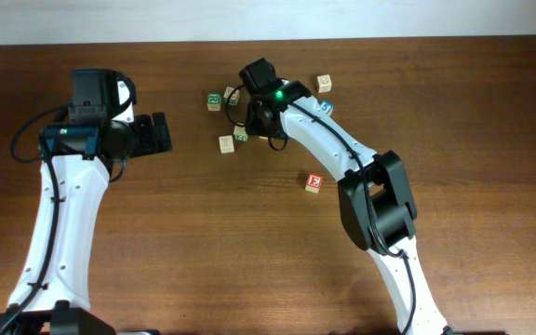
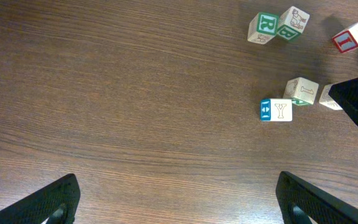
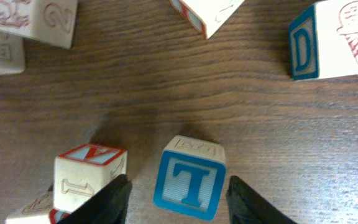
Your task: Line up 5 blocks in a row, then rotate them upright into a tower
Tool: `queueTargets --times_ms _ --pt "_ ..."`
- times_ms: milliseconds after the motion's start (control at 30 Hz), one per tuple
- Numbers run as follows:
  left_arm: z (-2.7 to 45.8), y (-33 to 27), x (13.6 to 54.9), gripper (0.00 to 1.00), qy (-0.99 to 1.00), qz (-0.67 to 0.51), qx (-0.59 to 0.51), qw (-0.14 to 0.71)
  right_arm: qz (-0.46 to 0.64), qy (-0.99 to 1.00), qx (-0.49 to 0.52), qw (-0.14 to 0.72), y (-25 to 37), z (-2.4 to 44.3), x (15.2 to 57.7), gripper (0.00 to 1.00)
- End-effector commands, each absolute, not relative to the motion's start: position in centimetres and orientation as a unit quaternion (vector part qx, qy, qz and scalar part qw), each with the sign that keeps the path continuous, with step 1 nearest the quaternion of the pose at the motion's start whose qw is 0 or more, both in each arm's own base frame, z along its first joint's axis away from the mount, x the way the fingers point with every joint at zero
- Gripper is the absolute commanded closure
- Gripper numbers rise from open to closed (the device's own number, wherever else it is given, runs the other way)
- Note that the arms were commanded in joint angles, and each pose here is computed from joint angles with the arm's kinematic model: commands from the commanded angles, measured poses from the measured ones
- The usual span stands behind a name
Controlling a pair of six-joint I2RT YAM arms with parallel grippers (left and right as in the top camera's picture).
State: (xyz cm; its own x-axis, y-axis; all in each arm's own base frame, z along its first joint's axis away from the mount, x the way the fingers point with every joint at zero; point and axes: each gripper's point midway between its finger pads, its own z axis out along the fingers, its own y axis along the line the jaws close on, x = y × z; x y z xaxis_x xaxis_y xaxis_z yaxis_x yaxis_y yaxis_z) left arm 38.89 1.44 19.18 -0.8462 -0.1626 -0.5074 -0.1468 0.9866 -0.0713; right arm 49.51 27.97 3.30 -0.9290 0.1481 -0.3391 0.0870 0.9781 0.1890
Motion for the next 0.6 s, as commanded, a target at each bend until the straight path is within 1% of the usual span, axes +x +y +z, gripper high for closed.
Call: queueTargets --times_ms 0,133,233,367,500,567 --pt "20.0 1.7 39.2 0.01 0.957 -0.012 -0.089 0.275 0.069 0.978 0.073 0.182 27.5 2.1 49.9 0.57" --pt "20.0 1.7 39.2 0.01 0.957 -0.012 -0.089 0.275 0.067 0.979 0.073 0.178 27.5 1.9 49.7 0.69" --pt "20.0 1.7 39.2 0.01 0.957 -0.012 -0.089 0.275 0.059 0.985 0.069 0.146 27.1 1.4 48.3 0.73" --pt "20.0 1.7 39.2 0.01 0.957 -0.012 -0.089 0.275 0.059 0.996 0.035 0.050 26.7 0.9 43.9 0.74" --pt "20.0 1.7 39.2 0.01 0.957 -0.012 -0.089 0.275 0.028 0.997 0.039 -0.062 25.0 0.8 38.5 0.75" --pt "20.0 1.7 39.2 0.01 0.957 -0.012 -0.089 0.275 0.004 0.995 0.038 -0.097 24.2 1.0 36.6 0.75"
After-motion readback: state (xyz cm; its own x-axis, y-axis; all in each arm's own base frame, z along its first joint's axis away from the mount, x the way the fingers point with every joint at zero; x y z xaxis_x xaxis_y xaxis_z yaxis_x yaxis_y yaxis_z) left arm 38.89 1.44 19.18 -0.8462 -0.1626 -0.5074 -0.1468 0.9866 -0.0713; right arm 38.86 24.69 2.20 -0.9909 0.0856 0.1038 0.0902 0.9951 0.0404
